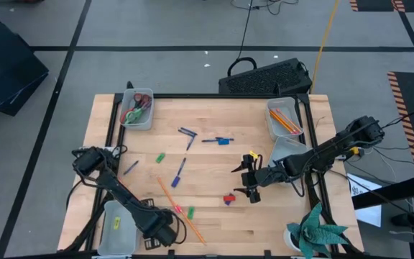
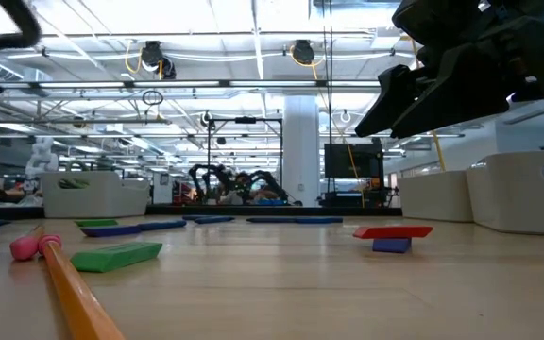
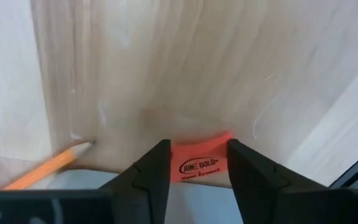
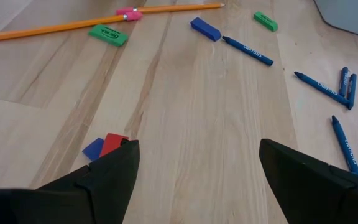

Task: Sort crayons/erasers/pens/pencils in bins
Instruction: Put the orange eraser into the bottom left gray bin

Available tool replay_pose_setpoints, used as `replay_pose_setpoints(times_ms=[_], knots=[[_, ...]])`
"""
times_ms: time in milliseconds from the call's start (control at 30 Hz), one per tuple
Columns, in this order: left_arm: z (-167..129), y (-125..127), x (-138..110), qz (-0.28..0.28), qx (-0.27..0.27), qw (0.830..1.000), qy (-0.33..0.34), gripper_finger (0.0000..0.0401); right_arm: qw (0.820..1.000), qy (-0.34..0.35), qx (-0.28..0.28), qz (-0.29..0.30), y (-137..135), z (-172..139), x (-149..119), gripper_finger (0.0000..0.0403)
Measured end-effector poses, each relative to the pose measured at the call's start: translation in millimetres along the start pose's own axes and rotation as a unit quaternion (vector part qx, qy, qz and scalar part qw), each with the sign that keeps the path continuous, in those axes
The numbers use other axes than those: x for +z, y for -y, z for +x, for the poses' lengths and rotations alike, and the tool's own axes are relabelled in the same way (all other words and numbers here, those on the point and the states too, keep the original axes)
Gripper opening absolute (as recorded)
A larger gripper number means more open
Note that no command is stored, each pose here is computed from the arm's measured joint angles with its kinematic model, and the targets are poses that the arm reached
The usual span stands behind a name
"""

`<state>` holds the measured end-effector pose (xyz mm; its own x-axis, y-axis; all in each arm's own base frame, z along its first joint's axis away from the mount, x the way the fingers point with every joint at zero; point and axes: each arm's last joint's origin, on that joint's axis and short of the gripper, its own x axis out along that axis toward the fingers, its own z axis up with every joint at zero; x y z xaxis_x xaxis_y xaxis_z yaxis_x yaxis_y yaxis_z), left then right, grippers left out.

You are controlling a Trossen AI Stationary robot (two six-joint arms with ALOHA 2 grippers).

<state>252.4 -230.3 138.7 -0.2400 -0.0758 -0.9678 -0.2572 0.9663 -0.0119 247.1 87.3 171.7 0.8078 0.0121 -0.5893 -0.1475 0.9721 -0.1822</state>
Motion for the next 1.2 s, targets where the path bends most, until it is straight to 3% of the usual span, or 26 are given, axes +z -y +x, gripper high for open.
replay_pose_setpoints(times_ms=[133,400,567,700,900,1033,1200], knots=[[-13.9,-6.0,11.7,0.006,0.047,0.998,0.035,0.0146,1.0,0.0,0.0,0.0,0.0,0.0,0.0,0.0325],[-36.8,2.5,10.6,0.044,0.032,0.998,0.03,0.0148,1.0,-0.004,0.0,-0.001,-0.1,0.0,-0.7,0.0325],[-27.5,2.5,2.2,-0.047,0.005,0.998,-0.029,0.016,1.0,-0.004,0.0,0.0,-0.1,0.0,-0.7,0.0325],[-12.9,-9.3,9.4,-0.154,-0.022,0.985,-0.08,0.0195,1.0,-0.004,0.0,-0.003,-0.1,0.0,-0.7,0.0325],[-10.1,-17.8,27.3,-0.193,-0.079,0.973,-0.101,0.0247,1.0,-0.004,0.001,-0.004,-0.2,0.0,-0.8,0.0325],[-4.8,-28.8,41.1,-0.272,-0.12,0.946,-0.132,0.0256,1.0,-0.004,0.003,-0.003,-1.2,-0.3,-0.8,0.0325],[1.0,-44.1,45.4,-0.328,-0.119,0.92,-0.178,0.0236,1.0,-0.012,0.004,0.011,-1.6,-0.4,-2.3,0.0325]])
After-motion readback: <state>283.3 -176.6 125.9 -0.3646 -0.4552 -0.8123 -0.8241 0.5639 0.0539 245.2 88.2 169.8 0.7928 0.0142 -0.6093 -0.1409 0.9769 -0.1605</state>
